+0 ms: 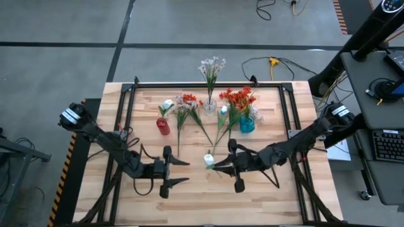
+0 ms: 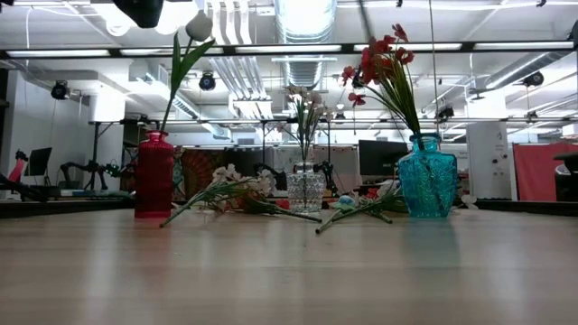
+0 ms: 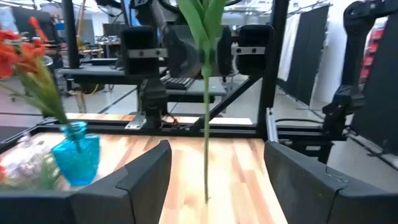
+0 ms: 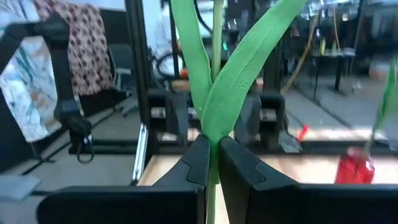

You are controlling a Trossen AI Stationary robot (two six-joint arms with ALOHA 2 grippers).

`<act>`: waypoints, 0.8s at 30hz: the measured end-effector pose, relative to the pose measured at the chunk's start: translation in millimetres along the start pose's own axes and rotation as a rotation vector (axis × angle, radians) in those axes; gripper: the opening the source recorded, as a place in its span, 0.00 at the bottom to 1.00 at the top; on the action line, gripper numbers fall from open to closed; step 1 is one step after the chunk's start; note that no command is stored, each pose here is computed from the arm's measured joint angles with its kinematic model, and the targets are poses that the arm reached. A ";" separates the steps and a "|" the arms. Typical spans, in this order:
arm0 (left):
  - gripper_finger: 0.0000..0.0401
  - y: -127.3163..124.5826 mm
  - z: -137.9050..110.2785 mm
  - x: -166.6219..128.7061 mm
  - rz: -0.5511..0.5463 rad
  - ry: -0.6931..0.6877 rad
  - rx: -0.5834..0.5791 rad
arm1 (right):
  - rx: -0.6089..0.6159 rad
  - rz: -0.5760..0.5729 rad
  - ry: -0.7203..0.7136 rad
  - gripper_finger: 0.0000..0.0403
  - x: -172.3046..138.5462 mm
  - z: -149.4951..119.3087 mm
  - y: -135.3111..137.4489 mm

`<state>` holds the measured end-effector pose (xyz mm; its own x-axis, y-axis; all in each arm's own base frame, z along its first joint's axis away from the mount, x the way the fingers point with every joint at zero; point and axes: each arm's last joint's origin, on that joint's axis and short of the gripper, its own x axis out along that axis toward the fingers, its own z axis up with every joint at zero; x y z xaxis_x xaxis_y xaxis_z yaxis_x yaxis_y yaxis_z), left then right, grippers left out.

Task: Sort flowers into vase by color
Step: Put the bottom white flower into the red vase

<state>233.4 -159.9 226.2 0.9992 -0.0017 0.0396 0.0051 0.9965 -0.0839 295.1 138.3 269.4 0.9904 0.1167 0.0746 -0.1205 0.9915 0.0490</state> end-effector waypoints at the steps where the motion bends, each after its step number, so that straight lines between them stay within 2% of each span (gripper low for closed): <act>1: 0.60 0.5 -1.1 3.2 0.005 -0.002 -0.001 | -0.015 0.010 -0.019 0.04 1.7 0.0 -0.8; 6: 0.60 -0.1 -4.1 25.6 -0.002 0.001 0.003 | -0.016 0.064 -0.126 0.04 9.1 3.0 -9.3; 12: 0.60 4.2 -3.8 52.8 0.013 -0.004 0.004 | -0.041 0.095 -0.157 0.04 24.3 8.3 -14.6; 17: 0.57 4.2 -0.8 67.0 -0.089 -0.012 -0.001 | -0.107 0.090 -0.123 0.04 38.7 15.4 -11.1; 21: 0.50 4.1 1.6 68.0 -0.092 -0.023 0.003 | -0.149 0.082 -0.077 0.04 47.5 21.4 -9.1; 24: 0.40 4.3 3.0 67.4 -0.092 -0.030 -0.001 | -0.169 0.083 -0.058 0.04 51.8 24.5 -7.8</act>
<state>300.7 -155.5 231.6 0.9929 -0.0906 0.0773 0.0967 0.9922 -0.0791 345.6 135.2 297.2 0.9714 0.1993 0.1292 -0.1831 0.9748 -0.1270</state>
